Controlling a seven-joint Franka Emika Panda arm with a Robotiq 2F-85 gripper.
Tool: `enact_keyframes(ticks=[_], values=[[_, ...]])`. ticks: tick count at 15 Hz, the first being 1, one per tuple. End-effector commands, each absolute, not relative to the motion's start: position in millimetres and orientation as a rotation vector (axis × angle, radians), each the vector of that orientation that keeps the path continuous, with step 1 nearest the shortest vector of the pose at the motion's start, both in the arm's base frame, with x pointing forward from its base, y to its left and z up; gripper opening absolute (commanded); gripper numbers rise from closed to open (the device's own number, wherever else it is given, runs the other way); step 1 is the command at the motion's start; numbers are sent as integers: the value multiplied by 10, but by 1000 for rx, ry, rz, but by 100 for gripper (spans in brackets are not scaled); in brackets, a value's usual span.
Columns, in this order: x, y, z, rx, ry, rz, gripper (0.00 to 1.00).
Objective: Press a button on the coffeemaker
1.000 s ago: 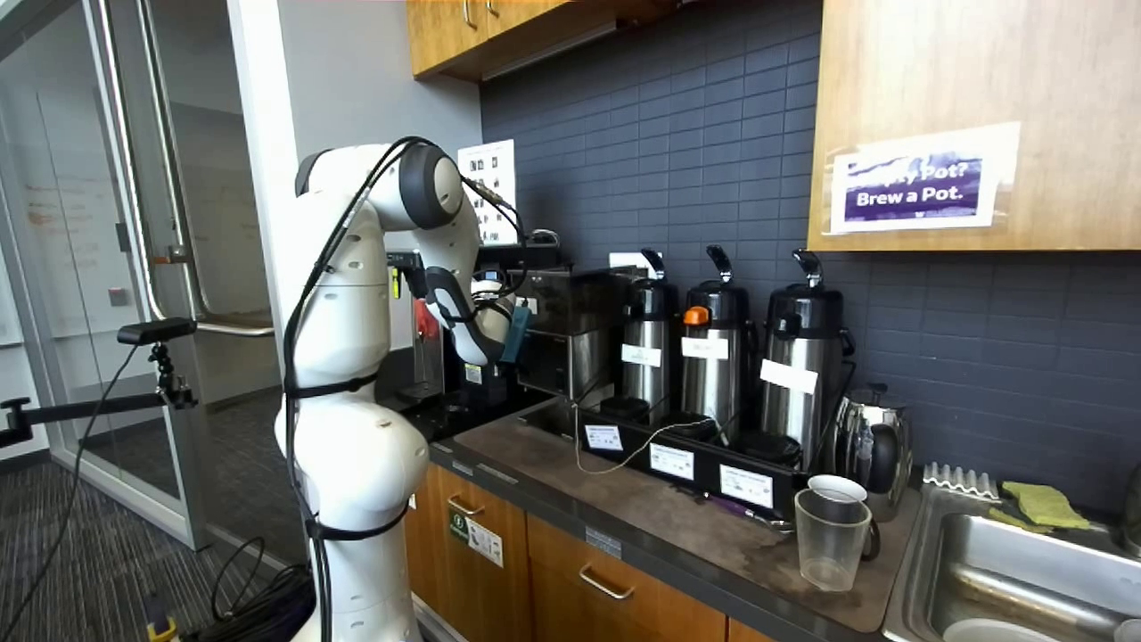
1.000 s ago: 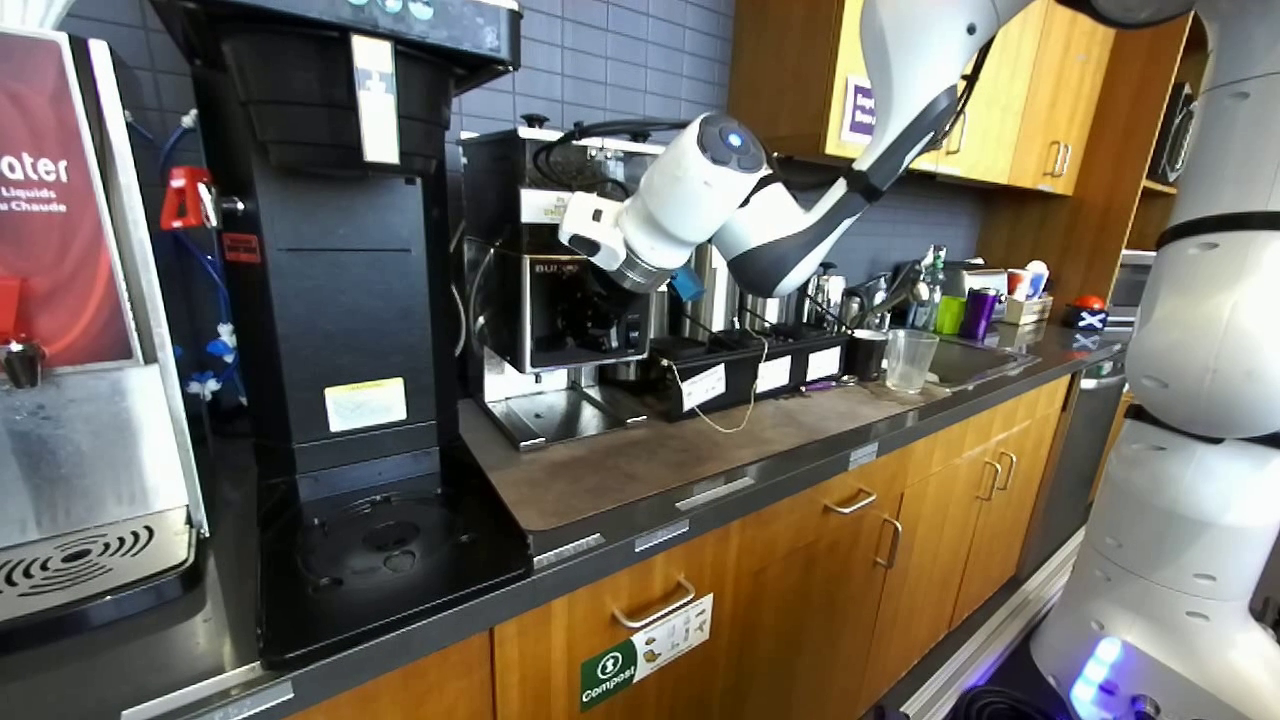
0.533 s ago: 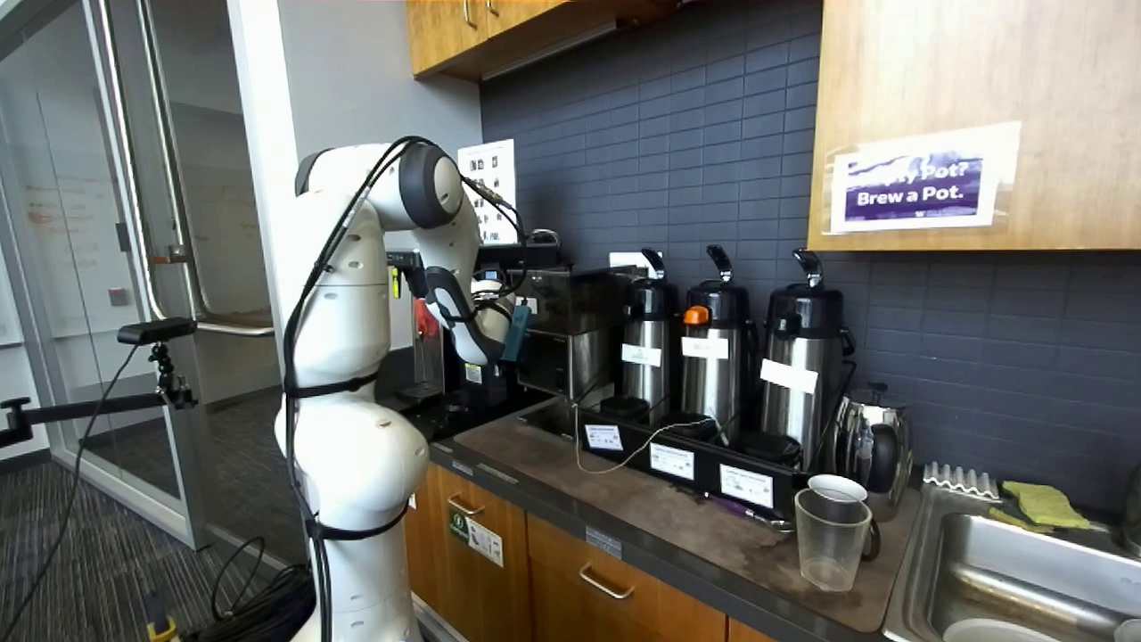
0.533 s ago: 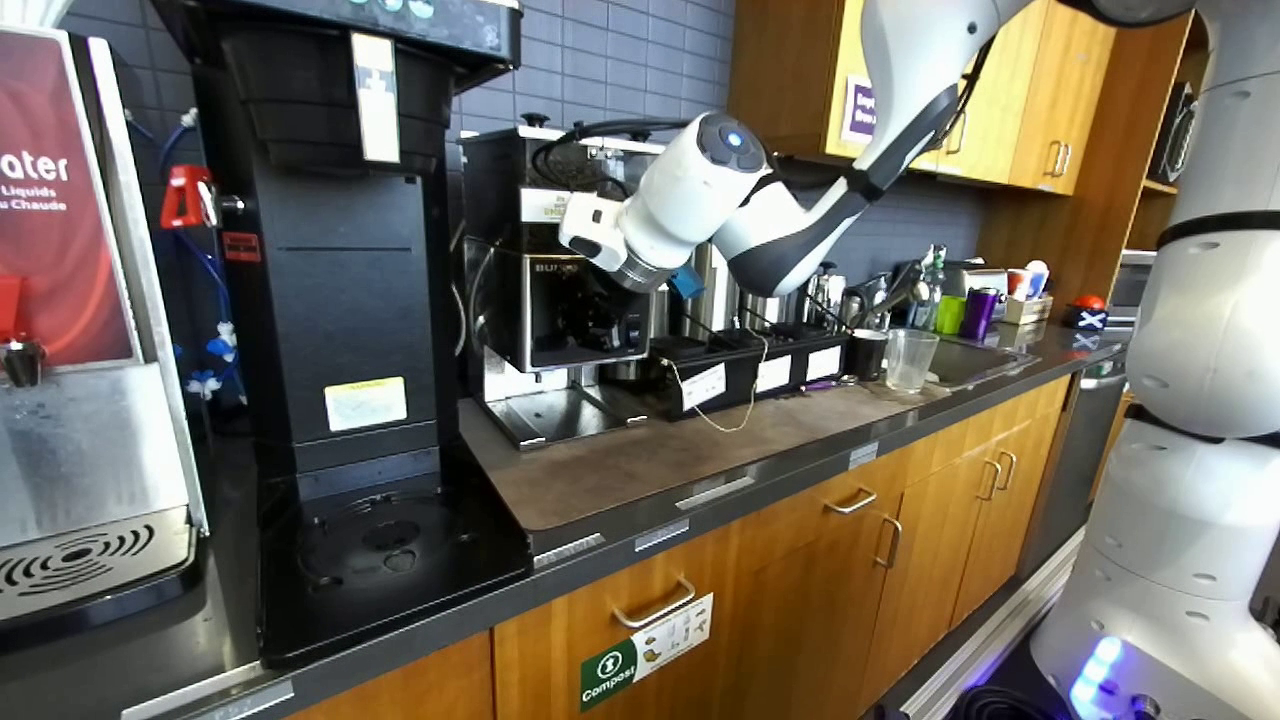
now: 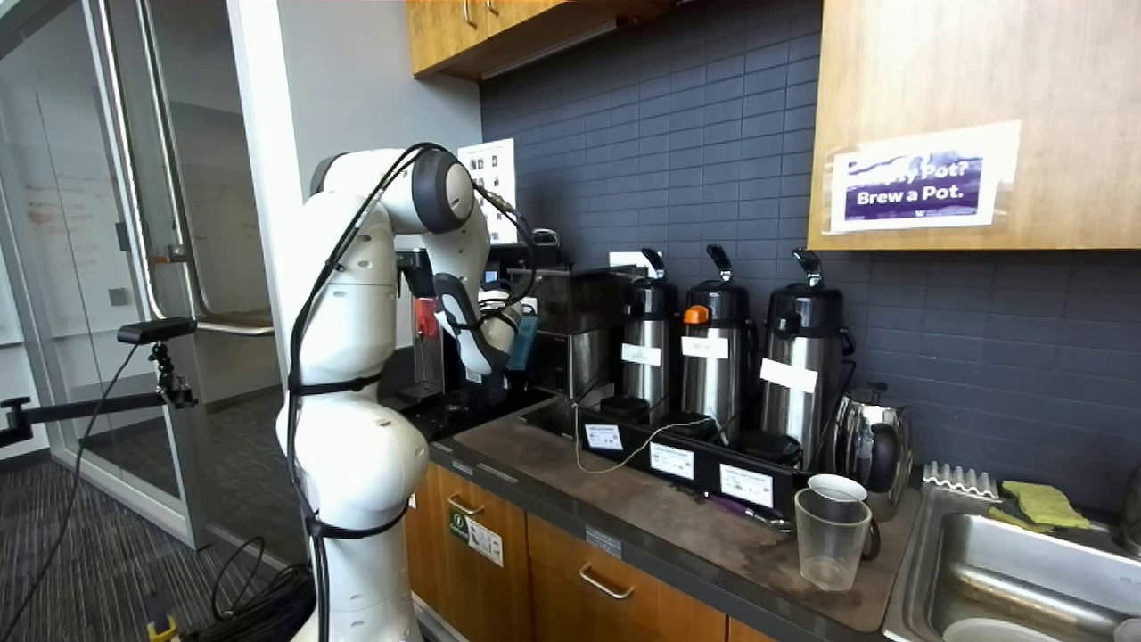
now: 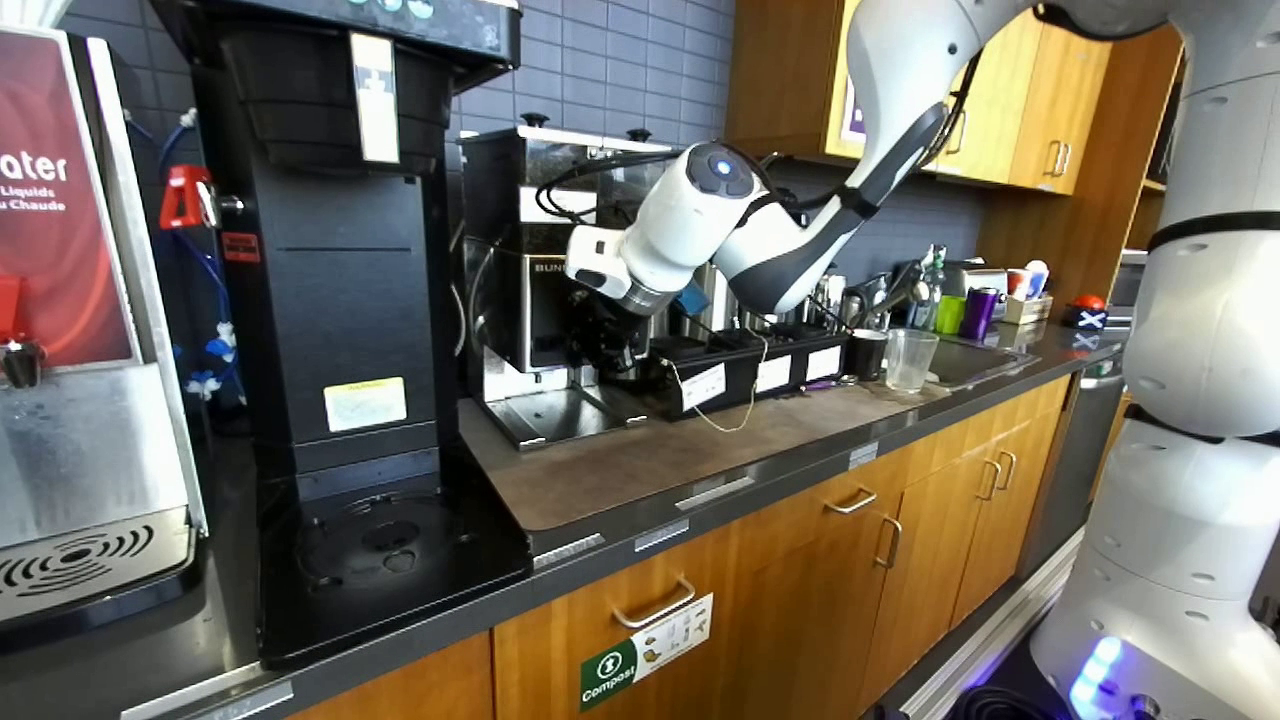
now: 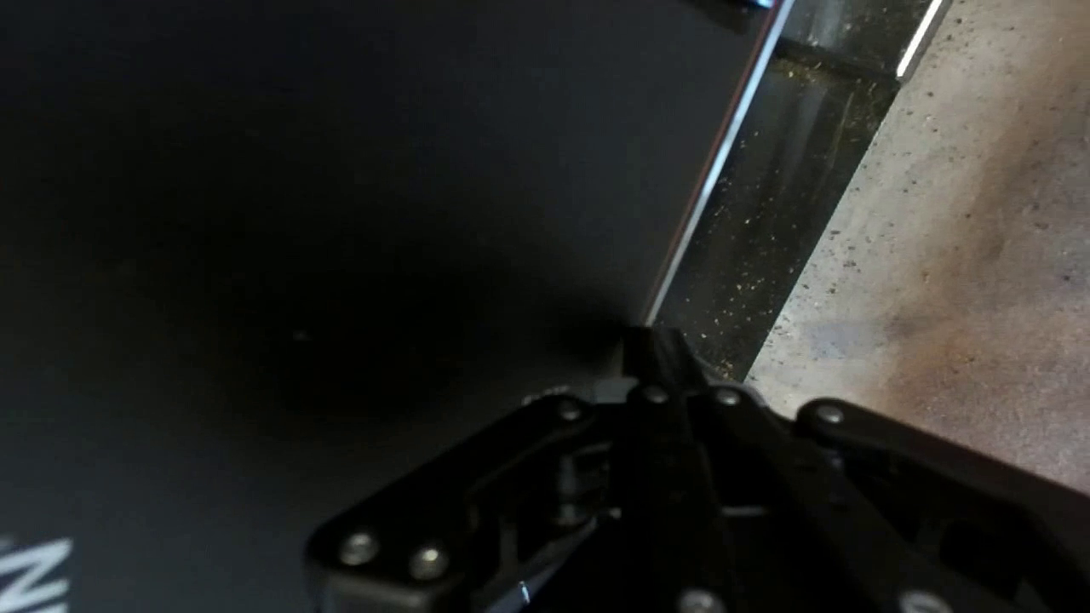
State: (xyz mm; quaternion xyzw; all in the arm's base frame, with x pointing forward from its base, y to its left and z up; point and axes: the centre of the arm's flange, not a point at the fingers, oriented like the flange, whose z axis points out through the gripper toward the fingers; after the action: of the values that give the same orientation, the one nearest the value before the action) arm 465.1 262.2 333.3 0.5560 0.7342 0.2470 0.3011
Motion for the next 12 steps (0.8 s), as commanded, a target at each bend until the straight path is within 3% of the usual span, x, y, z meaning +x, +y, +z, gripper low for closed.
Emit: enact_keyframes(ticks=[1, 12], values=[[4653, 2668, 3381, 1514, 1983, 658, 0], [3635, 3208, 4087, 1682, 1951, 429, 0]])
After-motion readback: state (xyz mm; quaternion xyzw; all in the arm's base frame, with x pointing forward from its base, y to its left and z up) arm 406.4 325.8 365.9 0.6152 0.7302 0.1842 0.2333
